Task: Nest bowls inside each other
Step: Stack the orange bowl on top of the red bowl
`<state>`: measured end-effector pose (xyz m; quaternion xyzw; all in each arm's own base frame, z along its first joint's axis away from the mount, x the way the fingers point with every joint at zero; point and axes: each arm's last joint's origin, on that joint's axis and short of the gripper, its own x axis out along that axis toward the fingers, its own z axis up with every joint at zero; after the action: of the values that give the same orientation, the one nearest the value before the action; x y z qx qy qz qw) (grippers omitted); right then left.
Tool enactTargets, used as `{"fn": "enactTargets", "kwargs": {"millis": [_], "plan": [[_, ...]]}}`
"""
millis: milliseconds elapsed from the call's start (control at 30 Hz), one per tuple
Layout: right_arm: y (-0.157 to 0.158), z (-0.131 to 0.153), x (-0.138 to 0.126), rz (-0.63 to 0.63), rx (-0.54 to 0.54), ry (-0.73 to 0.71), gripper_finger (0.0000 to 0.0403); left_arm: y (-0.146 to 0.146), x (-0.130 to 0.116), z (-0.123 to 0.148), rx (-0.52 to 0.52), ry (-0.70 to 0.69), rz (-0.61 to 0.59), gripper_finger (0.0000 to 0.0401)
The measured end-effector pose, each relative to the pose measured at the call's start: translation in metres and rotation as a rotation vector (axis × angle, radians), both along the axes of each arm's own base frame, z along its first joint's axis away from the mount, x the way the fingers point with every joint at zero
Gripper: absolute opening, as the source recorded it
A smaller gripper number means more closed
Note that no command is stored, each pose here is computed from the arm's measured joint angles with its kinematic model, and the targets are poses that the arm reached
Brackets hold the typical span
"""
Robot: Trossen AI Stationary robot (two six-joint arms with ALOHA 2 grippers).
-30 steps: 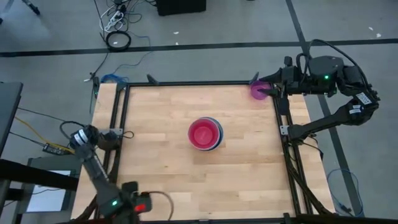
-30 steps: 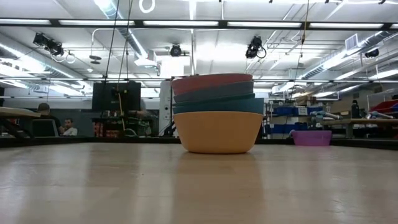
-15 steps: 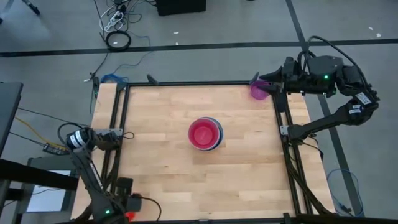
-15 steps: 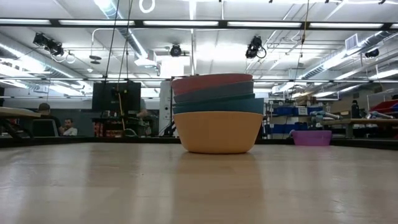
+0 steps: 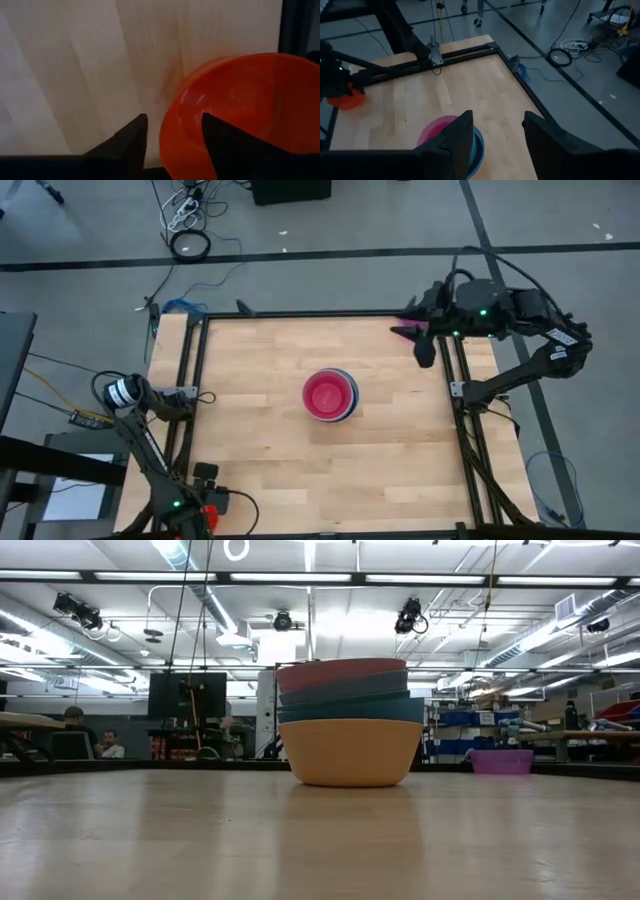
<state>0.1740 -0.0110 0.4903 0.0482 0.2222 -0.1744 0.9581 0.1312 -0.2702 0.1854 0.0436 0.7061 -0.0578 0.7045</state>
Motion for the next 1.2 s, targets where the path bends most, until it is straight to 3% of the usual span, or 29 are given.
{"fn": "enactTargets", "kwargs": {"millis": [333, 467, 567, 800, 1000, 1200], "plan": [[0.008, -0.001, 0.019, 0.062, -0.06, -0.003, 0.0164, 0.01, 0.012, -0.011, -0.021, 0.003, 0.028, 0.0015], [0.009, 0.004, 0.013, 0.081, -0.093, -0.031, 0.0164, 0.022, 0.035, -0.007, 0.013, -0.078, 0.104, 0.0006], [0.009, 0.007, 0.005, 0.086, -0.114, -0.041, 0.0164, 0.033, 0.063, 0.006, 0.045, -0.215, 0.139, 0.0005], [0.008, 0.012, -0.016, 0.094, -0.138, -0.056, 0.0164, 0.075, 0.126, 0.073, 0.22, -0.484, 0.15, 0.0003], [0.007, 0.01, -0.034, 0.096, -0.135, -0.024, 0.0164, 0.138, 0.161, 0.138, 0.268, -0.628, 0.204, 0.0002], [0.007, 0.01, -0.046, 0.101, -0.139, -0.015, 0.0164, 0.209, 0.192, 0.163, 0.255, -0.746, 0.3, 0.0001]]}}
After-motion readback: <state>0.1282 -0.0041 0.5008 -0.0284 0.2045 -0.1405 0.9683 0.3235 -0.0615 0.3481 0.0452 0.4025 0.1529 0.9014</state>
